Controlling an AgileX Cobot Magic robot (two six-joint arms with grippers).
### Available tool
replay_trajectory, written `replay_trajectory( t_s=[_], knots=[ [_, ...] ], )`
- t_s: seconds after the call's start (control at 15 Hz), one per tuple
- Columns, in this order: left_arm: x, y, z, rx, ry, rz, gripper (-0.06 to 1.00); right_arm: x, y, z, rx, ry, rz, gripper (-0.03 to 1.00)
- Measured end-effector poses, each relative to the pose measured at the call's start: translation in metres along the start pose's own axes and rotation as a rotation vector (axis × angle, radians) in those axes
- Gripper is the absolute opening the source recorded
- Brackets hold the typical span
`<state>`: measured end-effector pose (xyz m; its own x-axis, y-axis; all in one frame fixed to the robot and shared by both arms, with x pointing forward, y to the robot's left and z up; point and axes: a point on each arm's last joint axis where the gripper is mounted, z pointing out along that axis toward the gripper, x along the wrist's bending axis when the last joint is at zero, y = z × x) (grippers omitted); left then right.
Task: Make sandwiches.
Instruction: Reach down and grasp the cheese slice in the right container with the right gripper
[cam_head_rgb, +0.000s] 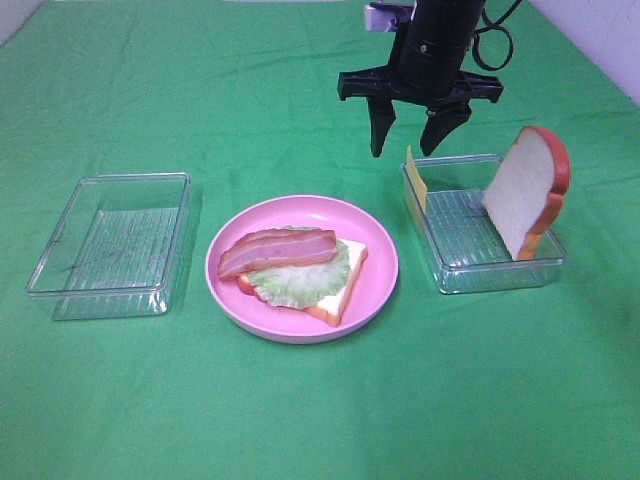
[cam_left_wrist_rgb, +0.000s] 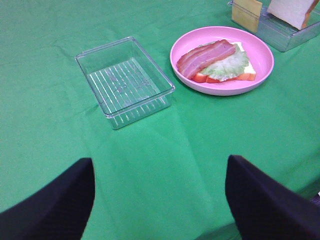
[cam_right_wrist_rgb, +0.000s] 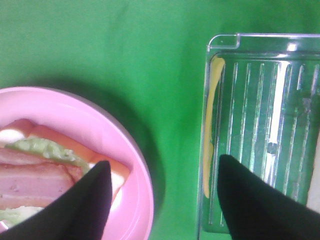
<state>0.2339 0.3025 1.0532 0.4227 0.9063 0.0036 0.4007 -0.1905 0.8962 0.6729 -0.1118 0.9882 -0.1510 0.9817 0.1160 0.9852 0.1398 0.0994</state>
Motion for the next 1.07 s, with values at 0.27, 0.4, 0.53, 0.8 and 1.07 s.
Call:
replay_trajectory(
  t_s=[0.27, 0.4, 0.53, 0.8, 1.07],
  knots=[
    [0.000, 0.000, 0.000, 0.000, 0.000, 0.000, 0.70, -0.014, 0.004, 0.006, 0.010, -0.016, 0.025, 0.58],
    [0.000, 0.000, 0.000, 0.000, 0.000, 0.000, 0.70, -0.017, 0.005, 0.009, 0.022, -0.009, 0.031, 0.59],
    [0.000, 0.000, 0.000, 0.000, 0.000, 0.000, 0.70, -0.018, 0.006, 0.015, 0.036, -0.005, 0.019, 0.59],
    [0.000, 0.000, 0.000, 0.000, 0.000, 0.000, 0.70, -0.020, 0.006, 0.030, 0.067, -0.018, 0.019, 0.59],
    [0.000, 0.000, 0.000, 0.000, 0.000, 0.000, 0.70, -0.022, 0.006, 0.043, 0.092, -0.024, 0.021, 0.41]
  ],
)
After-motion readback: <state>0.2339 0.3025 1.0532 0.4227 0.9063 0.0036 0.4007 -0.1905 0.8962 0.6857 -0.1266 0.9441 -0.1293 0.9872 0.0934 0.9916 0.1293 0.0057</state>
